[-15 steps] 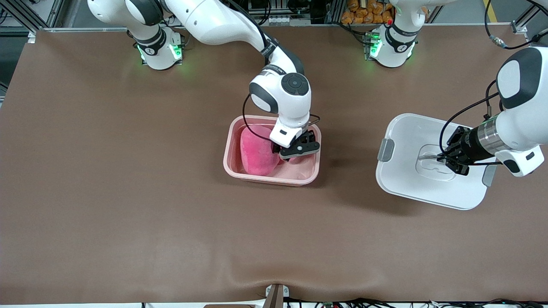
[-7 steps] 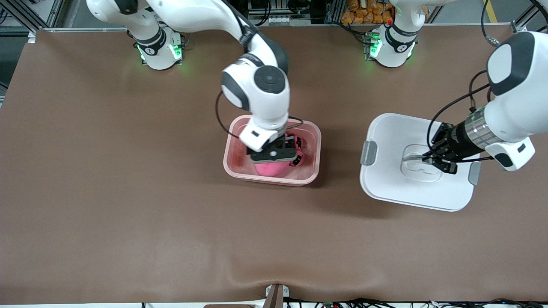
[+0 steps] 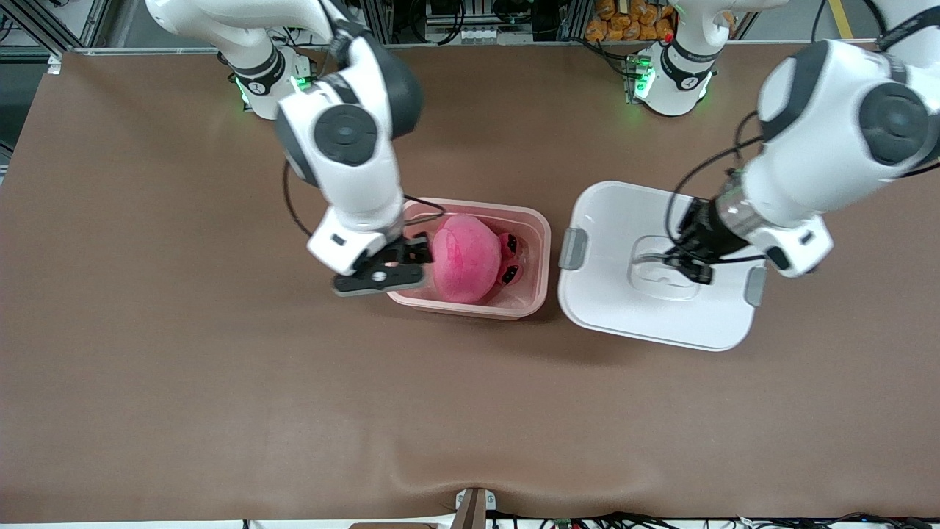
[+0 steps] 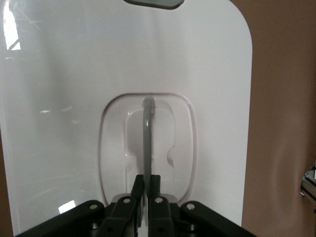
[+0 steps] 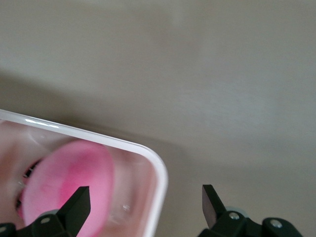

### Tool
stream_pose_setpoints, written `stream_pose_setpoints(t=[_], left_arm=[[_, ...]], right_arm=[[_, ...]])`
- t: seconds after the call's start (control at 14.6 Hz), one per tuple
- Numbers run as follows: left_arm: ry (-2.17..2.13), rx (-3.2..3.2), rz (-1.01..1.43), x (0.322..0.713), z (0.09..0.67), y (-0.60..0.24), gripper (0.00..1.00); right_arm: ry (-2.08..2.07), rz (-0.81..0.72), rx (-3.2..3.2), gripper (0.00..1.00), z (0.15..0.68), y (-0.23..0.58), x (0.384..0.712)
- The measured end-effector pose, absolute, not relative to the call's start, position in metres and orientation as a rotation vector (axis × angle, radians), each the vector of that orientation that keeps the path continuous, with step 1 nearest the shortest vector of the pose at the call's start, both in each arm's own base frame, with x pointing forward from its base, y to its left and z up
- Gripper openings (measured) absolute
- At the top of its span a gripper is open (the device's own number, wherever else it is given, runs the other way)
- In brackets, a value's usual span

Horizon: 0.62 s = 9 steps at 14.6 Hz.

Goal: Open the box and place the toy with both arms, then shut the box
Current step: 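Open the right gripper to release the toy and raise it, then carry the lid over the box with the left gripper while the right gripper withdraws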

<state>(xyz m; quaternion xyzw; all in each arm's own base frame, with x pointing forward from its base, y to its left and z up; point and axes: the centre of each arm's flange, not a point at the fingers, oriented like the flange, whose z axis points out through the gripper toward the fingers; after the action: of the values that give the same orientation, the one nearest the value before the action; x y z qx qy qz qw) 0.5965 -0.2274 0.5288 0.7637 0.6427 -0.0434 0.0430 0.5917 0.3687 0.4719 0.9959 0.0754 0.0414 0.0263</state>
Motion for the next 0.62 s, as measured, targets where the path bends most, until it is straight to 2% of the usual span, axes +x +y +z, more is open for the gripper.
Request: stream_pose_setpoints(t=[0.34, 0.62], left_arm=[[2.020, 2.317, 0.017, 0.580, 0.507, -0.320, 0.07], [2.030, 2.275, 0.060, 0.564, 0.481, -0.382, 0.07]], right_arm=[[0.266, 0.028, 3.063, 1.00, 0.517, 0.266, 0.588], [0.293, -0.028, 3.060, 1.00, 0.555, 0.222, 0.574]])
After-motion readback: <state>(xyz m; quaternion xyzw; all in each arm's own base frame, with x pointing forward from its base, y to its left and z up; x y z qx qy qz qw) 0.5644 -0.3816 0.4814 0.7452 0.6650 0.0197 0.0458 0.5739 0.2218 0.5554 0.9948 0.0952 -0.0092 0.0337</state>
